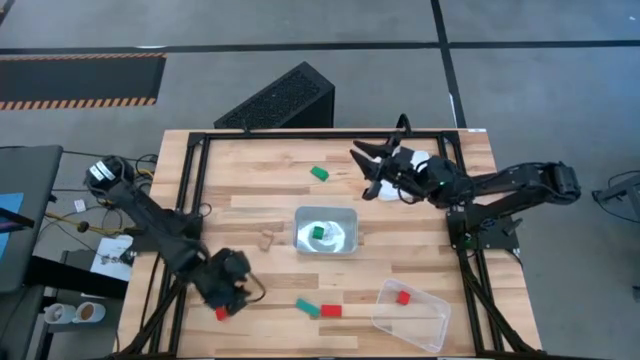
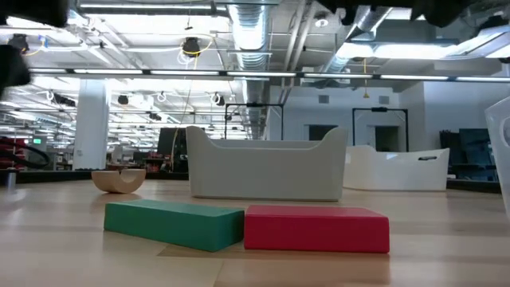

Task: Sort & place blocks by color
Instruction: Put the left red block into the transparent bin

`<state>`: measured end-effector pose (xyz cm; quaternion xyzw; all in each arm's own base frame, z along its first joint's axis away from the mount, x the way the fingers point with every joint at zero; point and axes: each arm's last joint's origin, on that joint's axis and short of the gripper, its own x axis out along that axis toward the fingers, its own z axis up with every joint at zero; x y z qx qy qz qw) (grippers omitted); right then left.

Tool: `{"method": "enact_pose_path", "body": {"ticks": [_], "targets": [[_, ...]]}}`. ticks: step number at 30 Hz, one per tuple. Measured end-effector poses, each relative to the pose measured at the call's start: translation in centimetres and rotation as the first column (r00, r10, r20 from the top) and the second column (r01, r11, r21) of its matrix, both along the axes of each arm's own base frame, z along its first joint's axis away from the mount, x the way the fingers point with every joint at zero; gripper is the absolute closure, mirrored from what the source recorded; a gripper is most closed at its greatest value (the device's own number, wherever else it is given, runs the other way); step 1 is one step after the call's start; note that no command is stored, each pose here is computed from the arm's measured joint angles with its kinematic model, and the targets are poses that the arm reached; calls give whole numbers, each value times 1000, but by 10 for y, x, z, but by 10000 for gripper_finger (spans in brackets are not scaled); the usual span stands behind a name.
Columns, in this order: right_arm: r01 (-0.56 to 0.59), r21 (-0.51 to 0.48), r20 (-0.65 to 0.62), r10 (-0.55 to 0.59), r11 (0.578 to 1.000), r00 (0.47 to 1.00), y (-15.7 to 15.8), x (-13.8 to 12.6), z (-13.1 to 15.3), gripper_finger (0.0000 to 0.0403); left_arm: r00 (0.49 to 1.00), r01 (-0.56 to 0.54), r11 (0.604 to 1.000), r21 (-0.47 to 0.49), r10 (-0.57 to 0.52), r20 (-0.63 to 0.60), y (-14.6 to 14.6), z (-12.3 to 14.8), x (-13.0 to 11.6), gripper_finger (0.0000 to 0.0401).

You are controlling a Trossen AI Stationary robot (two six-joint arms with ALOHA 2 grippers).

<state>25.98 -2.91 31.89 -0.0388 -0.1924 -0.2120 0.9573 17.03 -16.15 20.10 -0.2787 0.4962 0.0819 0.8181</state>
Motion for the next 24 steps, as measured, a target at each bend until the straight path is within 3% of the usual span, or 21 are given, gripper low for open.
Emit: {"method": "enact_pose_path", "body": {"ticks": [7, 11, 16, 21, 24], "targets": [[-21, -43, -21, 20, 999, 1000, -4, 19, 5, 269, 999, -29, 997, -75, 28, -17, -23, -2, -23, 204], [-21, -42, -56, 18, 999, 998, -5, 35, 0, 270, 996, -23, 985, -173, 8, -88, -32, -2, -29, 204], [-24, -39, -76, 21, 999, 997, -6, 53, -2, 268, 986, 17, 977, -212, -51, -159, -39, -3, -40, 204], [-59, -40, -90, 55, 997, 994, 4, 61, 5, 270, 978, 63, 983, -170, -94, -184, -39, -10, -52, 213], [-63, -109, -176, 44, 992, 983, 14, 60, 7, 269, 969, 136, 981, -136, -160, -188, -39, -15, -59, 220]]}}
